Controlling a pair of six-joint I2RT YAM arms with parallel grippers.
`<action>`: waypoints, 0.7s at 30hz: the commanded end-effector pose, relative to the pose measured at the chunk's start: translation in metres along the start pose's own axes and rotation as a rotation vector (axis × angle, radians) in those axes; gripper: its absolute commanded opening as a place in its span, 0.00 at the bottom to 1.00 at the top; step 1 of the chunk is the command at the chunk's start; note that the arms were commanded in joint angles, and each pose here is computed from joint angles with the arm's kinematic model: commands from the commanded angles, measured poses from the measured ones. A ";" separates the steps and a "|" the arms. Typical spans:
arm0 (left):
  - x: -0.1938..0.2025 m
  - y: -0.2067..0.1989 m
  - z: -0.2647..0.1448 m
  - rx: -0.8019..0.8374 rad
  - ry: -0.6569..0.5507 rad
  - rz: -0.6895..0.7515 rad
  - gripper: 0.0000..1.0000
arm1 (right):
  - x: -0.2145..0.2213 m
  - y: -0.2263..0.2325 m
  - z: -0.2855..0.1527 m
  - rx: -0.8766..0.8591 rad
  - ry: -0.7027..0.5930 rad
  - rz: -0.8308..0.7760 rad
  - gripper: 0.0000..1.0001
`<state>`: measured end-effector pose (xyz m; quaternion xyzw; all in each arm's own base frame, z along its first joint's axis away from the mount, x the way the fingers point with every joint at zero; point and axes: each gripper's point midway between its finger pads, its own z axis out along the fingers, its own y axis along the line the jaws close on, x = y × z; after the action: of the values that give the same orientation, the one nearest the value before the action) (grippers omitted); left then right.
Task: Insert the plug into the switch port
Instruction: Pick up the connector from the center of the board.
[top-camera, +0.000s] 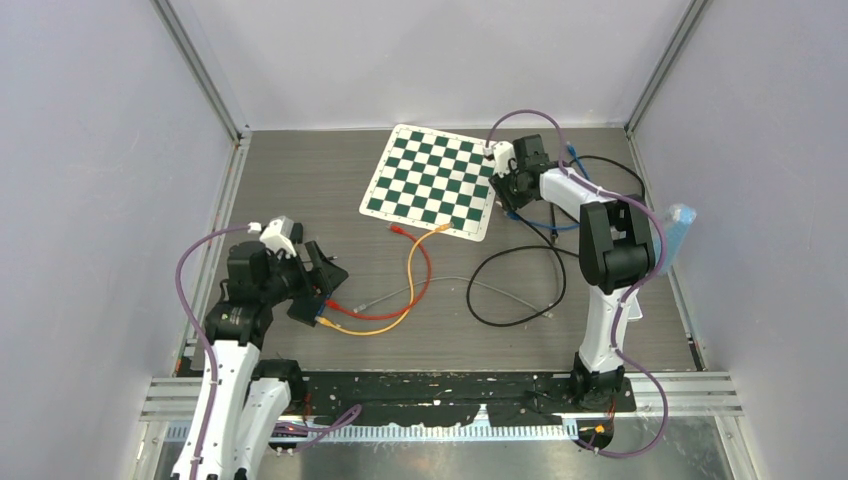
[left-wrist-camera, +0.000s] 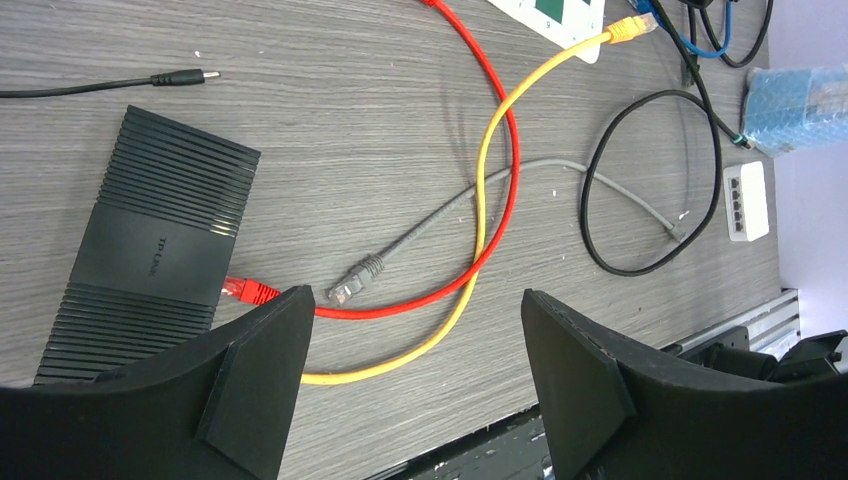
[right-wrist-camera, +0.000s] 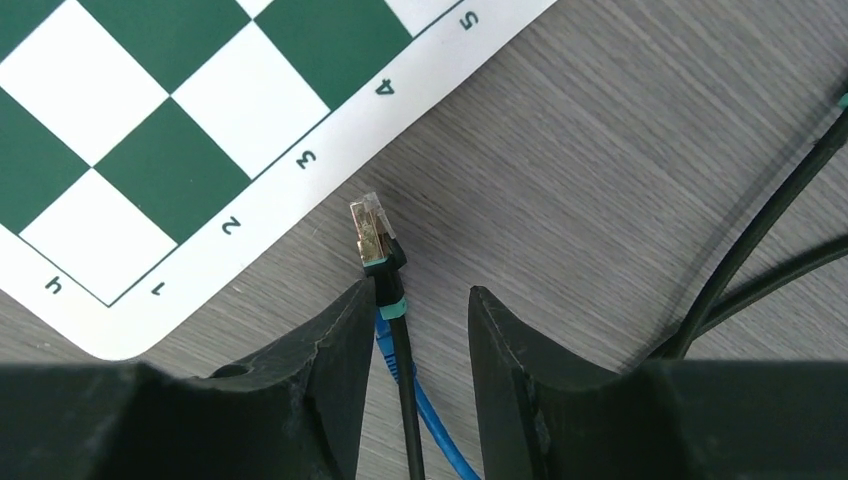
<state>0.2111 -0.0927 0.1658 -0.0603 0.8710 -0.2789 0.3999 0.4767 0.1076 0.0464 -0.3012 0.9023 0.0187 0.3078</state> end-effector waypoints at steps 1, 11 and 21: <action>-0.005 -0.001 -0.001 0.002 -0.013 0.031 0.79 | -0.005 -0.004 -0.004 -0.014 0.002 -0.032 0.45; -0.005 0.000 0.000 -0.006 -0.011 0.029 0.79 | -0.006 0.000 -0.014 -0.052 0.002 -0.051 0.46; -0.005 0.000 0.000 -0.006 -0.006 0.026 0.79 | 0.001 -0.013 -0.013 -0.027 0.033 -0.049 0.28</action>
<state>0.2122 -0.0914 0.1625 -0.0630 0.8744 -0.2745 0.3951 0.4610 0.0962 0.0409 -0.3256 0.9064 0.0261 0.2677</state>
